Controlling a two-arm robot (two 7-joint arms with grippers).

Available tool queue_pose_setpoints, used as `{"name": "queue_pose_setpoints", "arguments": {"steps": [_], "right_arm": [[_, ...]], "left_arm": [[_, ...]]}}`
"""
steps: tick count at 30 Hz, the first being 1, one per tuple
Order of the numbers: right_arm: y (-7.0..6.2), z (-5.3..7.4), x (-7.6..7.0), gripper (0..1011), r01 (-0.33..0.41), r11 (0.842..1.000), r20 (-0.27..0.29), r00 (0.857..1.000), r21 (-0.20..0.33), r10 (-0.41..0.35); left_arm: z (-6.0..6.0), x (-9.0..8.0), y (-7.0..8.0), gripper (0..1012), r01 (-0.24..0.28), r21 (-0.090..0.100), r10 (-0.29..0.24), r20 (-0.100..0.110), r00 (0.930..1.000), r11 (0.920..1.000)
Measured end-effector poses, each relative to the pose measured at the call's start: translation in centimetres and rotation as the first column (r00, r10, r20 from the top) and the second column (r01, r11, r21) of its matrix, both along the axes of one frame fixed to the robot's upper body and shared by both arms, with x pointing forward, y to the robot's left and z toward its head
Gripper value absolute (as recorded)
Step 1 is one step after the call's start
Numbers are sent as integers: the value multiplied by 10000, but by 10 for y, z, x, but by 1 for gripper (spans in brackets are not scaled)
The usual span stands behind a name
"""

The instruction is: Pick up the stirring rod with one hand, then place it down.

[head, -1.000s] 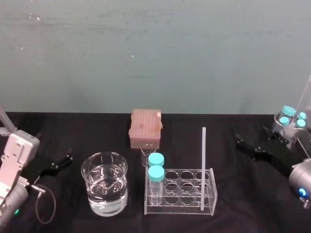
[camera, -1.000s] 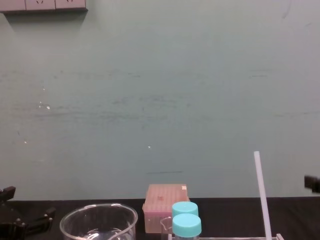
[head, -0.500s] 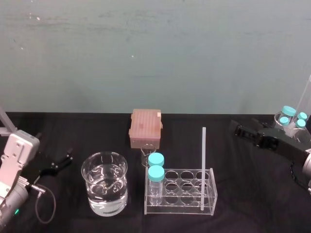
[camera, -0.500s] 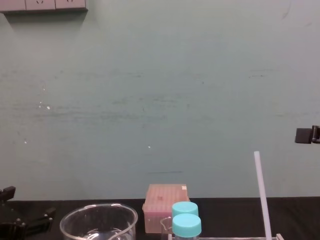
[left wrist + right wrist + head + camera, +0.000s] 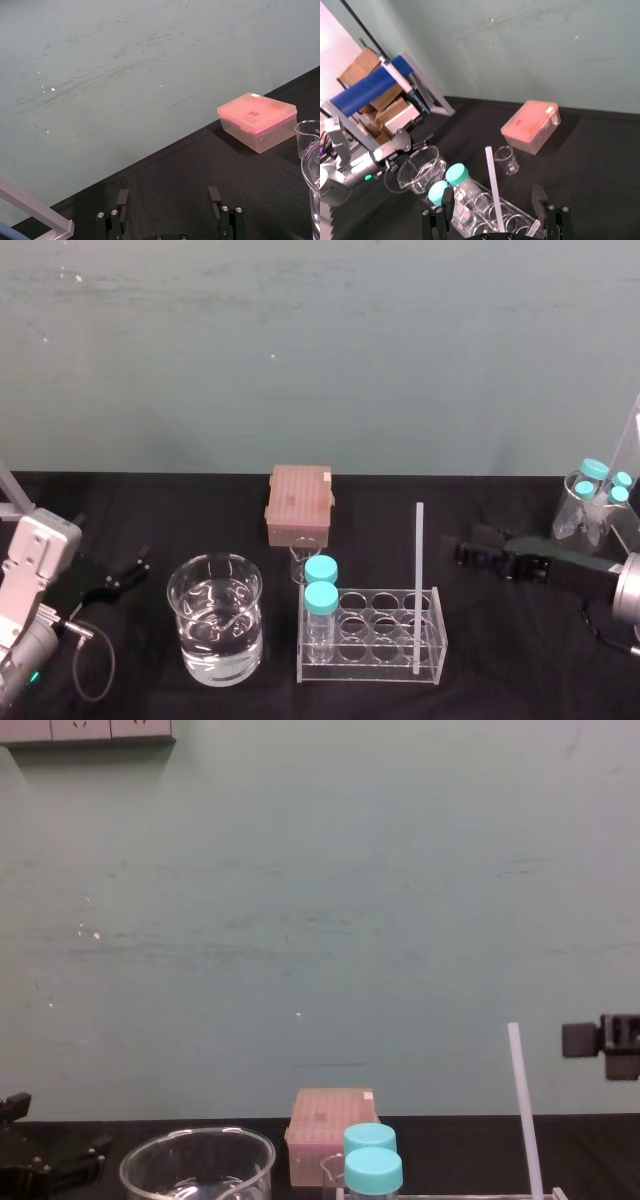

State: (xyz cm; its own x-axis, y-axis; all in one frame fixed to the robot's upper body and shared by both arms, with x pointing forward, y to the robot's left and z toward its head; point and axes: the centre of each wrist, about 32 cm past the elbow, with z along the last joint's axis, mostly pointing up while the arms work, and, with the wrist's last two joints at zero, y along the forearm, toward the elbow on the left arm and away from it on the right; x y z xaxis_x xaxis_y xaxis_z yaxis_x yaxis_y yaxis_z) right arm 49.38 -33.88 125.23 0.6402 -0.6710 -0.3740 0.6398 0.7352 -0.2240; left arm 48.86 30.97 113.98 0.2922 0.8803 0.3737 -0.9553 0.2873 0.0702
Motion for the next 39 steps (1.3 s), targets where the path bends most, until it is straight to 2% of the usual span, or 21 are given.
{"name": "queue_pose_setpoints", "arguments": {"steps": [5, 21, 29, 39], "right_arm": [[7, -2, 9, 1004, -235, 9995, -178, 9996, -211, 231], [27, -17, 34, 1004, -968, 9885, -47, 9953, -1165, 969], [29, -18, 38, 1004, -1217, 9875, 325, 9916, -1002, 1255], [30, -23, 39, 1004, -1235, 9877, 404, 9910, -964, 1278]], "left_arm": [[0, 0, 0, 1005, 0, 1, 0, -1, 10000, 10000], [0, 0, 0, 1005, 0, 1, 0, -1, 10000, 10000], [0, 0, 0, 1005, 0, 1, 0, -1, 10000, 10000], [0, 0, 0, 1005, 0, 0, 0, -1, 10000, 10000]]}}
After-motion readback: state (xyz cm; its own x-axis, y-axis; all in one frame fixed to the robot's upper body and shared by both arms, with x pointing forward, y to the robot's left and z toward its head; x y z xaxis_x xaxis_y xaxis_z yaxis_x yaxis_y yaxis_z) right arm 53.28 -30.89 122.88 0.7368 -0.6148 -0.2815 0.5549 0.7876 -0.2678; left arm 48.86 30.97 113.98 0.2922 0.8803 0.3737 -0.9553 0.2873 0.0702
